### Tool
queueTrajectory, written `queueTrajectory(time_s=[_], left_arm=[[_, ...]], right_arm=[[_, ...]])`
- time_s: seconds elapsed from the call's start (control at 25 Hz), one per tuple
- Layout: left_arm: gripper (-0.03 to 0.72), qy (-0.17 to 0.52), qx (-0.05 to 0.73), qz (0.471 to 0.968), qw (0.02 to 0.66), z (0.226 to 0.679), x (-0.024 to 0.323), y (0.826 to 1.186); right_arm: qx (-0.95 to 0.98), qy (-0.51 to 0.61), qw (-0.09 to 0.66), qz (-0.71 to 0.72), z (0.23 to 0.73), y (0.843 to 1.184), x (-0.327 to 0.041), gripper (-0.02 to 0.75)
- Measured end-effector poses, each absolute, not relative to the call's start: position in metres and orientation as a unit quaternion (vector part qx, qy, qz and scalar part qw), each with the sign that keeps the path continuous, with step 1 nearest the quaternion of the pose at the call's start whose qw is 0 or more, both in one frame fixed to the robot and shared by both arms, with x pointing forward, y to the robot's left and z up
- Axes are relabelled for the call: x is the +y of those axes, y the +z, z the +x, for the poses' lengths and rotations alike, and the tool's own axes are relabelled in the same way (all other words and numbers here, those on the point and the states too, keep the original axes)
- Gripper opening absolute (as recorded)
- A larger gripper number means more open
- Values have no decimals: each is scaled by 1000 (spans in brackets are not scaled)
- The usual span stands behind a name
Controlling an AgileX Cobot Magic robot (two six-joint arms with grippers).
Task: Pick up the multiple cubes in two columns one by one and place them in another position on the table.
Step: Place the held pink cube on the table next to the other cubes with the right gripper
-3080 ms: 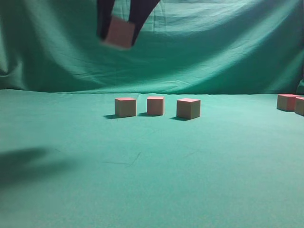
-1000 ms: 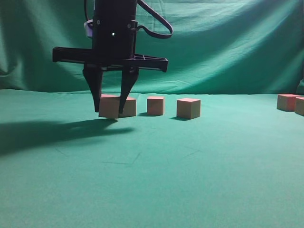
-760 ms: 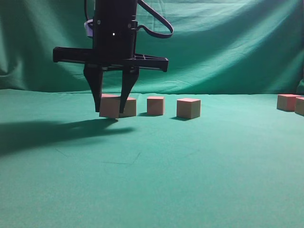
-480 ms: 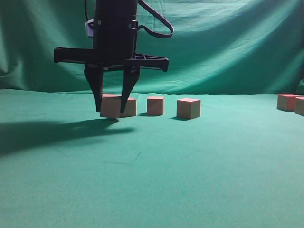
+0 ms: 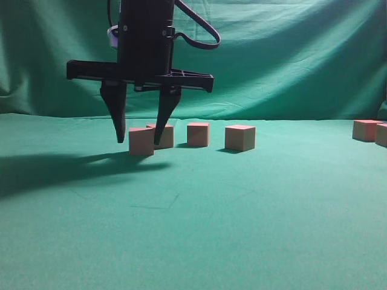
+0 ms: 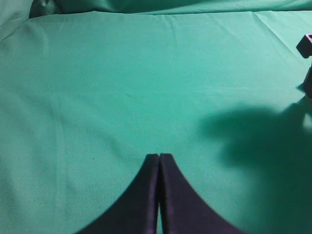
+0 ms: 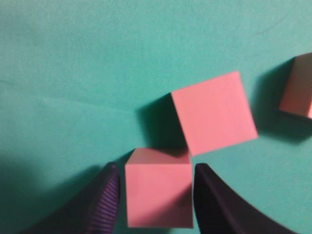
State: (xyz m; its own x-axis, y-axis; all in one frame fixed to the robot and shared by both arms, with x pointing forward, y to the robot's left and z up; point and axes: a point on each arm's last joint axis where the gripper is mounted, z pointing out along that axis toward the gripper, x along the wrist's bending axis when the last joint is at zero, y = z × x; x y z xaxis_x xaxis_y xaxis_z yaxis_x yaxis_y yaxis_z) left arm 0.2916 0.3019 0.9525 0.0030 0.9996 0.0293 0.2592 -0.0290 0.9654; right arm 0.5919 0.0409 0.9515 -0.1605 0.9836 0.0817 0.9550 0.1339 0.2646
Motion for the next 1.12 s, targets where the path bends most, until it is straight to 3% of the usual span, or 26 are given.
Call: queueTrajectory(time_s=[0.24, 0.28, 0.32, 0.36, 0.52, 0.8, 1.12], left_arm=[[0, 438, 554, 568, 423, 292, 302, 953], [0, 438, 554, 568, 423, 292, 302, 953], [0, 438, 554, 568, 423, 292, 302, 953], [0, 438, 554, 568, 423, 292, 302, 953], [0, 438, 554, 568, 423, 292, 302, 953], [0, 438, 554, 568, 423, 292, 302, 953], [0, 438, 554, 568, 423, 292, 302, 953]], right_arm=[[752, 130, 51, 645, 591, 952, 42, 320], [751, 130, 51, 645, 591, 952, 42, 380], [751, 130, 51, 645, 591, 952, 42, 378], [752, 130, 51, 645, 591, 952, 42, 439], [752, 130, 51, 645, 591, 952, 42, 563], [755, 134, 54, 640, 590, 958, 41, 546], [776, 162, 96, 602, 587, 1036, 30, 546]])
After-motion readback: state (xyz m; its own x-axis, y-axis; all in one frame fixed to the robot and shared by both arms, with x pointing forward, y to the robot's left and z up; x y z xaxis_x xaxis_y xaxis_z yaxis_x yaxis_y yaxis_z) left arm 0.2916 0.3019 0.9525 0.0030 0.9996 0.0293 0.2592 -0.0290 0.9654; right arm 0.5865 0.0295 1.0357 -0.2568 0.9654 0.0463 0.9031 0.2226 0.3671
